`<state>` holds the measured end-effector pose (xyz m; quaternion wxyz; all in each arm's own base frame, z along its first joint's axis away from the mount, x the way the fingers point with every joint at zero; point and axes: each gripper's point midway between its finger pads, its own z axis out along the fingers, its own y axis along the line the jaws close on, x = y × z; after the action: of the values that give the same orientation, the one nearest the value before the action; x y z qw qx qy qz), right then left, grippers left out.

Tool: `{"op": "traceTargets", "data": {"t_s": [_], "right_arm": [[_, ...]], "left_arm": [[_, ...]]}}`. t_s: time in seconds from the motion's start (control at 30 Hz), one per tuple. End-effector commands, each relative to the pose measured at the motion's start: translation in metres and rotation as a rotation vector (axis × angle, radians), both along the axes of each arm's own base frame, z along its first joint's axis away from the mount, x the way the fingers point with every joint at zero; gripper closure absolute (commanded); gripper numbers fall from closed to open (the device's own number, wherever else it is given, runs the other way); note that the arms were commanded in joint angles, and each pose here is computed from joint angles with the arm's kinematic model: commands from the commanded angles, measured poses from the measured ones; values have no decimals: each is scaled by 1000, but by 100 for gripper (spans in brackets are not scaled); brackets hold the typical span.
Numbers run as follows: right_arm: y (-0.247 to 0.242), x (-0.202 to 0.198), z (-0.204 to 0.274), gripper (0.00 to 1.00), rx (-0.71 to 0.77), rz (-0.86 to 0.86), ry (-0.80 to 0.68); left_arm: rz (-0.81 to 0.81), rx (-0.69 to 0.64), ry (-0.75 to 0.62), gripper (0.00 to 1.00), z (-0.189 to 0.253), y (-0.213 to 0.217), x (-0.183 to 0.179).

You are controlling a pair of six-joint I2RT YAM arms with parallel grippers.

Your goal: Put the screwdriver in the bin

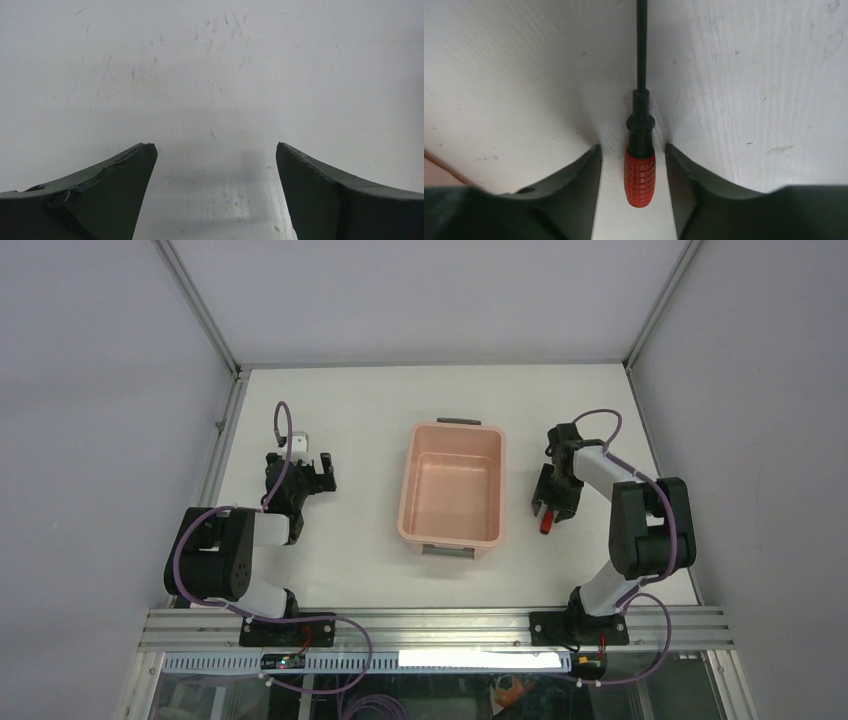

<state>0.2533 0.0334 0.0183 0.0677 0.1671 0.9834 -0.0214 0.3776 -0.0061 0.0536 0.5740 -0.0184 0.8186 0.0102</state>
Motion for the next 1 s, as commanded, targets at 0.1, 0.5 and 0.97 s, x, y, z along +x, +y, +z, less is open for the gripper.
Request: {"op": "traceTargets", "data": {"t_s": [0.1,0.5,0.97], "right_arm": [[-1,25,2,83,10,15,-69],[-1,10,170,100,34,73,-251],[165,9,249,100,359,330,-563]], "left_arm": [[-1,-24,-99,1,26,-5,16],[-1,-23,-99,1,26,-5,16],[-1,-24,-98,1,26,-5,16]]}}
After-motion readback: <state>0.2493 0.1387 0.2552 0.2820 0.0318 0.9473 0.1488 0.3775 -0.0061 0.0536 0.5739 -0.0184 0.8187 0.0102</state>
